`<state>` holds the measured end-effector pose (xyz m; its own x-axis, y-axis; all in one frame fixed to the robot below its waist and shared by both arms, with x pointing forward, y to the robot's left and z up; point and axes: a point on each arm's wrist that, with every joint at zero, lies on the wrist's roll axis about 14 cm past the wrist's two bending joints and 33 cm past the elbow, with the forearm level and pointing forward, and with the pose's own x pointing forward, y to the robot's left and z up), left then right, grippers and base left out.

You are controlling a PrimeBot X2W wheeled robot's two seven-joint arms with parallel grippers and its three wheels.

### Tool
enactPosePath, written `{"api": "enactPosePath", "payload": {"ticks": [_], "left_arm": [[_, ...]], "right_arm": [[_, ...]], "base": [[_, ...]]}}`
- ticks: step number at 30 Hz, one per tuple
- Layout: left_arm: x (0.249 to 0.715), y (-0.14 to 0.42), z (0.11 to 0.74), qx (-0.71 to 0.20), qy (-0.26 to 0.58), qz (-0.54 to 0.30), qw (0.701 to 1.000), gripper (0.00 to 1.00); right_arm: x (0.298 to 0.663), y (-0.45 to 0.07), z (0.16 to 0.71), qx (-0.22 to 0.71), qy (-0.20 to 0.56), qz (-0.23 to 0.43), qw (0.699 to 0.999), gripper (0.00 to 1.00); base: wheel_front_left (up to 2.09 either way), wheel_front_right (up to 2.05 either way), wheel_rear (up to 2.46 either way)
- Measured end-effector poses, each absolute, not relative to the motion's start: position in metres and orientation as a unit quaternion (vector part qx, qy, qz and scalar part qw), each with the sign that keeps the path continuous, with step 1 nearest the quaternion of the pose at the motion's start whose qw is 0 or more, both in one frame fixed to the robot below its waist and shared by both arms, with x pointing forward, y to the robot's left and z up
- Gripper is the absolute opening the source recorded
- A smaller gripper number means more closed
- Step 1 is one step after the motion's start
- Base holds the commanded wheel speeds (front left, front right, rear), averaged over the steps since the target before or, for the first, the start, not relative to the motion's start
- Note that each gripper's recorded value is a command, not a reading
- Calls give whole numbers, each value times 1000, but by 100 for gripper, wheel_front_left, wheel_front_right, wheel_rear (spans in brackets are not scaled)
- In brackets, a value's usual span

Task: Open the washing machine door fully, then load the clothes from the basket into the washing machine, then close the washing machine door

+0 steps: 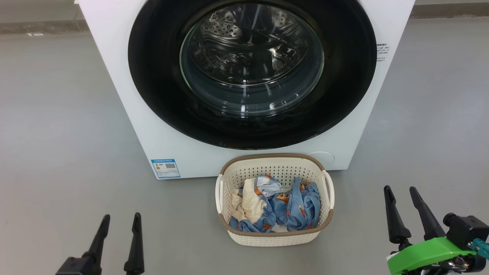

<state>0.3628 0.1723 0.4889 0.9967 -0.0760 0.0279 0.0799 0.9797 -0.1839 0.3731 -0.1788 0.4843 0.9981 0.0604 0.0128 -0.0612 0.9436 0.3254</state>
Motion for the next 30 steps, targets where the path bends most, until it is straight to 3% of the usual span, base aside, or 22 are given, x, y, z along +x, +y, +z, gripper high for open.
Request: {"api": "enactPosePath", "payload": {"ticks": [20,30], "left_arm": [[360,180,478,-85,7,-26,996,100],[360,177,473,-76,14,-27,997,100]], "right_arm": [[371,-179,482,169,2,26,985,100],[370,-179,479,170,6,26,985,100]], "base": [[1,1,-1],[55,55,-109]]}}
